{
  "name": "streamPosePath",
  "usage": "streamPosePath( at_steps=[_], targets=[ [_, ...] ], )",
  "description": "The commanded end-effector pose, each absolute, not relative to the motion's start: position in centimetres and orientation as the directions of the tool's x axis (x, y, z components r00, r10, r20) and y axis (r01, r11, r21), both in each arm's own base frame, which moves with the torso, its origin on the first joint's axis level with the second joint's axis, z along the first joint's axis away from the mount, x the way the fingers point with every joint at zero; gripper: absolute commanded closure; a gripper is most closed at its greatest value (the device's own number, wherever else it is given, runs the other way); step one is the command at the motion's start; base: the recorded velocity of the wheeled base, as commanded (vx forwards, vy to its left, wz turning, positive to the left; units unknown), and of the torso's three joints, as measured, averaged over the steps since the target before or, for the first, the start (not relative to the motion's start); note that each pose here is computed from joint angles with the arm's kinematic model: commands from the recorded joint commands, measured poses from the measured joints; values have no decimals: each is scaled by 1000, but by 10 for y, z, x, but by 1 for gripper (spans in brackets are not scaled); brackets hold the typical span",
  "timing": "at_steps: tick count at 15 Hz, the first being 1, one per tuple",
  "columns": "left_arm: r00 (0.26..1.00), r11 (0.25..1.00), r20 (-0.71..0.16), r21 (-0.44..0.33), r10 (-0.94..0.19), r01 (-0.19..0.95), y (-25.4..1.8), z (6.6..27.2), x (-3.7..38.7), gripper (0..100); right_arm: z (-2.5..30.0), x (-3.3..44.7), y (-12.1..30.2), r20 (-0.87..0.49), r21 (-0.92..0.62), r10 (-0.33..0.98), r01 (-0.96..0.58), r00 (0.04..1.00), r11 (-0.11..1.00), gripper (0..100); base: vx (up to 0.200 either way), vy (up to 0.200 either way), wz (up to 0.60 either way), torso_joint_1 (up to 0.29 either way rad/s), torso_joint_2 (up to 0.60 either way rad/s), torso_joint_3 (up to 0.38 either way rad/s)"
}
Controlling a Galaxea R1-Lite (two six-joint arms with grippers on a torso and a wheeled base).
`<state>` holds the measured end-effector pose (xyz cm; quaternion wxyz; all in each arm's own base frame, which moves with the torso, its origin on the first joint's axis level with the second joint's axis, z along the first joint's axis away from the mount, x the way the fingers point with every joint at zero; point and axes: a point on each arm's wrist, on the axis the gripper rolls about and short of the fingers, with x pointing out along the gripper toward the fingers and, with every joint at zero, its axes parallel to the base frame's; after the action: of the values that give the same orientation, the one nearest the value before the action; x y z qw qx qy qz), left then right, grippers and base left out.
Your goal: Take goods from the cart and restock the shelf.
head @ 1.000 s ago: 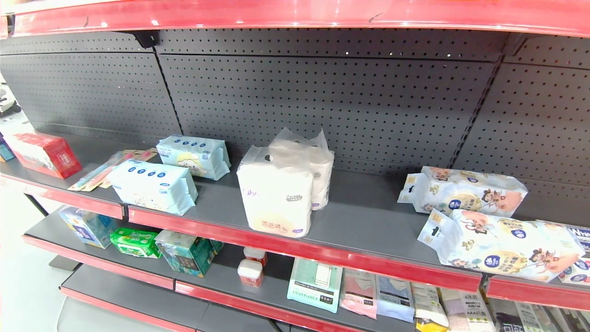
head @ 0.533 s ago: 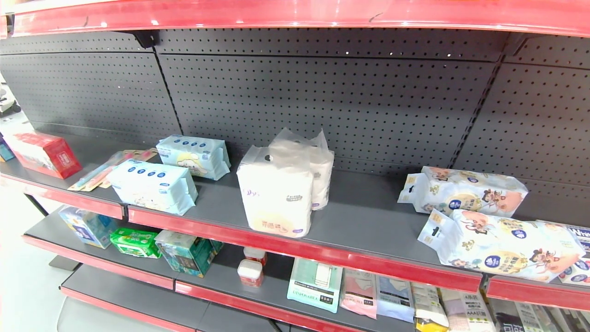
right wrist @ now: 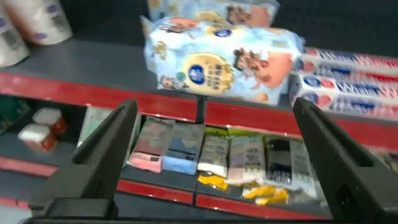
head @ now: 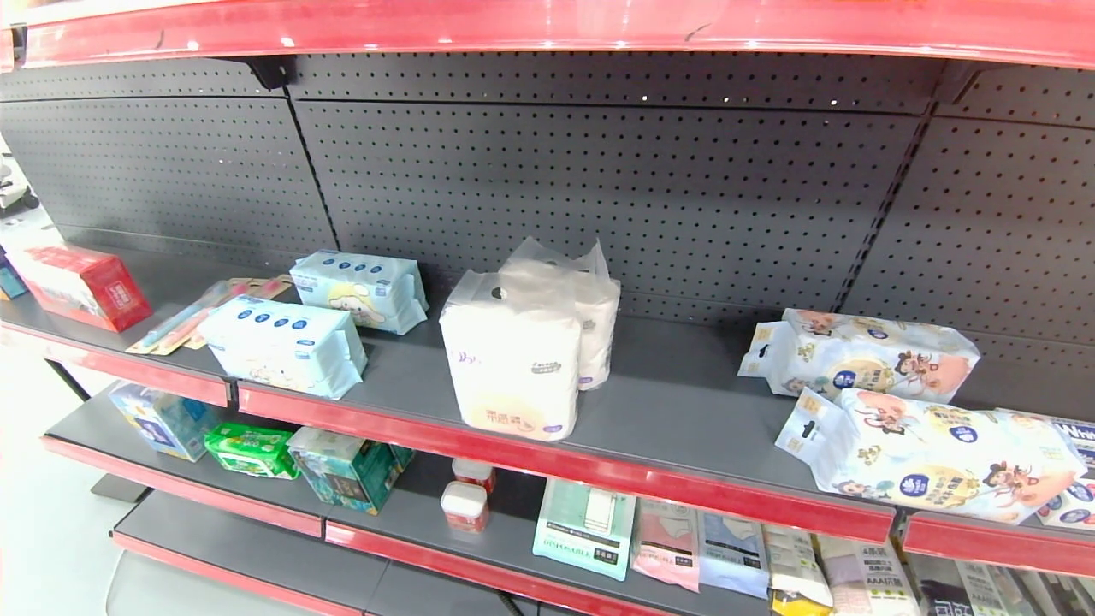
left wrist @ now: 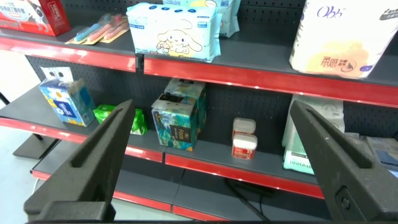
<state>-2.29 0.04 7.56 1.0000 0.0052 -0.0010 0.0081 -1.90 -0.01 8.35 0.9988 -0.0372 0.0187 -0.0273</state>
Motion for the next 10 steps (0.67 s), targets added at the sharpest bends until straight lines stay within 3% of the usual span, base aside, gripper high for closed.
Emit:
streamPosePath(
  at_steps=[1, 10],
  targets=[
    [1000, 1000, 3, 12, 17, -17, 0, 76, -23, 0, 83, -22, -1, 2, -61, -55, 55, 998, 997, 0, 0, 0, 0, 0, 0, 0],
    [1000, 1000, 5, 29, 12, -12, 0, 76, -23, 0, 75, -23, 0, -3, -5, -11, 11, 1000, 1000, 0, 0, 0, 0, 0, 0, 0]
  ],
)
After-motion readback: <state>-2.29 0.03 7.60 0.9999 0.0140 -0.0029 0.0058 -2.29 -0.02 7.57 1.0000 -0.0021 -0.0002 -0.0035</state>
